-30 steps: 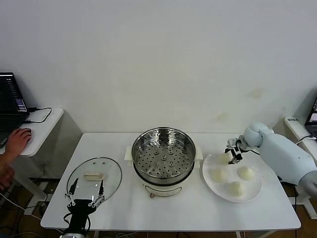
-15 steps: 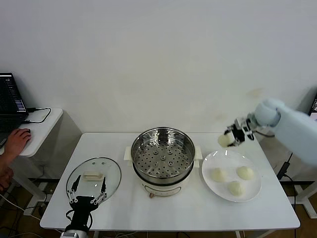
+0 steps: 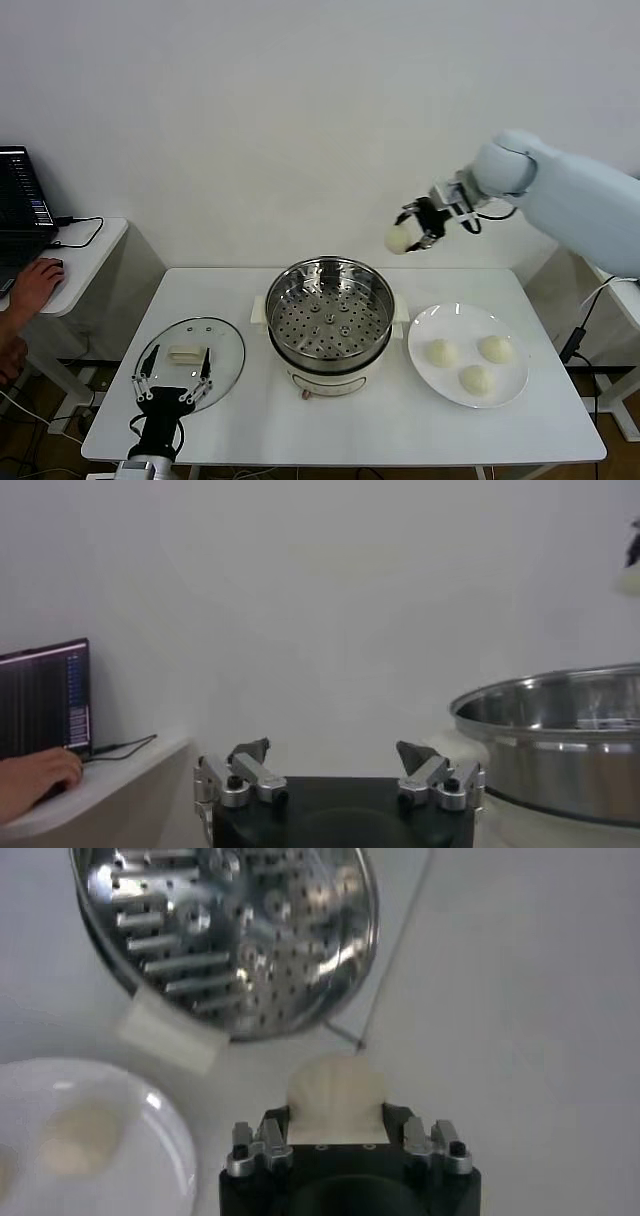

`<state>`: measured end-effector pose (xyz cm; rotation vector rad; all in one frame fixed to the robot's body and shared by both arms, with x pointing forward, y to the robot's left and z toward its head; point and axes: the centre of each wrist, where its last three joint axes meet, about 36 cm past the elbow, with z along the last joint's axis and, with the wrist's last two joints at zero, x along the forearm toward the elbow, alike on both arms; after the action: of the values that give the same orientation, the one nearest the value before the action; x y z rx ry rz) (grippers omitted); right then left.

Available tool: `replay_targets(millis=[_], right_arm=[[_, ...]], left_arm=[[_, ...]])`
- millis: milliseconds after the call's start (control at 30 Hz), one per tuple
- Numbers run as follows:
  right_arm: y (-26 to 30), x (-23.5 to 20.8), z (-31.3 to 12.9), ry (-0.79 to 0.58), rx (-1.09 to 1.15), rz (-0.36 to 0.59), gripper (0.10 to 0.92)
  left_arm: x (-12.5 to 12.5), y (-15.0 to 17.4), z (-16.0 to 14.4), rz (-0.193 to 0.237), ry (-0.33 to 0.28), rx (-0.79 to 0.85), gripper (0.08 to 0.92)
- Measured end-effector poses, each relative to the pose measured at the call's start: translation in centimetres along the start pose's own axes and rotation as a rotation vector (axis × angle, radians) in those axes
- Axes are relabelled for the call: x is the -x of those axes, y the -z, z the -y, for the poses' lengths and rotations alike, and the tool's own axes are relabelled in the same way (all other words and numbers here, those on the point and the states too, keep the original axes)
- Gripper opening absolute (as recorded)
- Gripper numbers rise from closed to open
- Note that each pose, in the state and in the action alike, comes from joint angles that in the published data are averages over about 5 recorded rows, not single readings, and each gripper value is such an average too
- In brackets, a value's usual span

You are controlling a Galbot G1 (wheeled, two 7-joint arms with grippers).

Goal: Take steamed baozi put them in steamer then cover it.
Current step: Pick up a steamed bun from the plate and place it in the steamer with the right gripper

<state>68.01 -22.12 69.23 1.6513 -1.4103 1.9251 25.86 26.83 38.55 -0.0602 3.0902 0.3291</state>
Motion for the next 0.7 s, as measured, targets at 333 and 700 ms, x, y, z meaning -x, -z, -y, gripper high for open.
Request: replay_targets(millis=[333,700], right_arm=[[5.3,6.0,2.6,0.064,-0.258,0.033,0.584],[7.7,11.4,3.4,0.114,-0.496,0.011,0.585]], left_arm=[[-0.4,0.3,-0.1,0.0,0.015,-0.004,0.823],[-0.5,0.7,-0.4,0.008,0.024,-0.001,0.823]])
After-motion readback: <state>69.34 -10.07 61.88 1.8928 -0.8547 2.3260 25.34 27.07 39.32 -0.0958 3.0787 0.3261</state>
